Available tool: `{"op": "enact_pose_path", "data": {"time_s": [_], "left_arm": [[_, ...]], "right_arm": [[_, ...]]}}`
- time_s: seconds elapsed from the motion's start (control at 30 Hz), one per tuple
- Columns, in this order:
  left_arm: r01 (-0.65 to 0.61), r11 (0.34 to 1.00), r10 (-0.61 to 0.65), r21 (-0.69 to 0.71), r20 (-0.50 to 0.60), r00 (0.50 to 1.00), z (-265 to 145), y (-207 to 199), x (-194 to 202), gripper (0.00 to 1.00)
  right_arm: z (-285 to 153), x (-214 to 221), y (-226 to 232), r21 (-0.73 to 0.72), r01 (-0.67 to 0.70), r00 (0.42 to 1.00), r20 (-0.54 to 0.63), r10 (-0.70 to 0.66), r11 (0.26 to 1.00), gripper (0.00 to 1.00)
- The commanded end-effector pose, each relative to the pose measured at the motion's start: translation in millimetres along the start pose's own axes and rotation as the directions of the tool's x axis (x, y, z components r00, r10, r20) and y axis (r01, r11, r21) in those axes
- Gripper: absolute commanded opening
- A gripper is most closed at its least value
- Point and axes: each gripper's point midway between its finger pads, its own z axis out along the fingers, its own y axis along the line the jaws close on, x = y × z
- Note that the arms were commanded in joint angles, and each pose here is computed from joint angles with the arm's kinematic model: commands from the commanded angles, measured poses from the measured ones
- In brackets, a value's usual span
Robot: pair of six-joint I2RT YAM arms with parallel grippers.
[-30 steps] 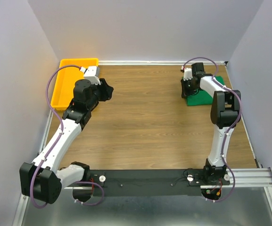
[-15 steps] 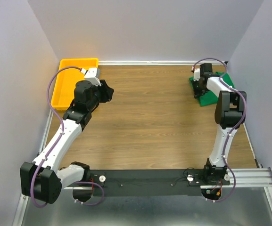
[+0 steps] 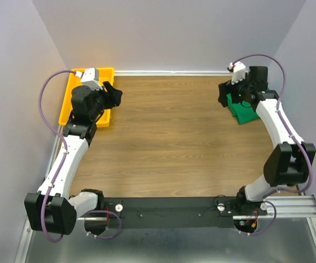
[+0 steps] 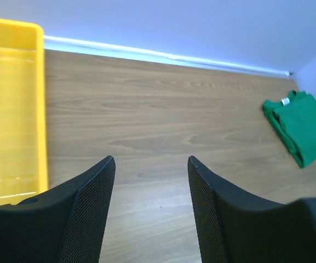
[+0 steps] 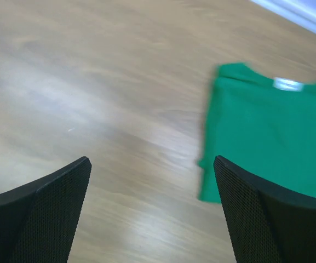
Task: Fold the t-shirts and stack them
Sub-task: Neatly place the folded tshirt to the corner, then reset both grippers
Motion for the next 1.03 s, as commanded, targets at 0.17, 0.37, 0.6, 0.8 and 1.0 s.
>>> {"op": "enact_pose_path", "data": {"time_s": [0.17,0.37,0.6,0.8,1.0], "left_arm": [[-0.125,0.908,0.129,-0.399,-0.016,0.992,-33,73,-35,0.74],[-0.164,0.894,0.191,-0.417,0.022,0.981,-63,77,-31,0.83],[-0.116,0.919,0.14,-0.377,0.037,0.989,-63,71,-19,0.83],[-0.112,0.92,0.144,-0.376,0.058,0.988,-71,70,-21,0.84],[-0.105,0.903,0.15,-0.416,0.078,0.986,-78,76,-23,0.84]], "right_arm": [[-67,12,-91,0.605,-0.43,0.903,0.288,0.319,0.67,1.0],[-79,33,-70,0.561,-0.441,0.897,0.283,0.339,0.701,1.0],[-82,45,-57,0.534,-0.433,0.901,0.269,0.339,0.726,1.0],[-80,61,-51,0.537,-0.426,0.905,0.252,0.343,0.728,1.0],[-88,58,-49,0.537,-0.41,0.91,0.286,0.299,0.737,1.0]]}}
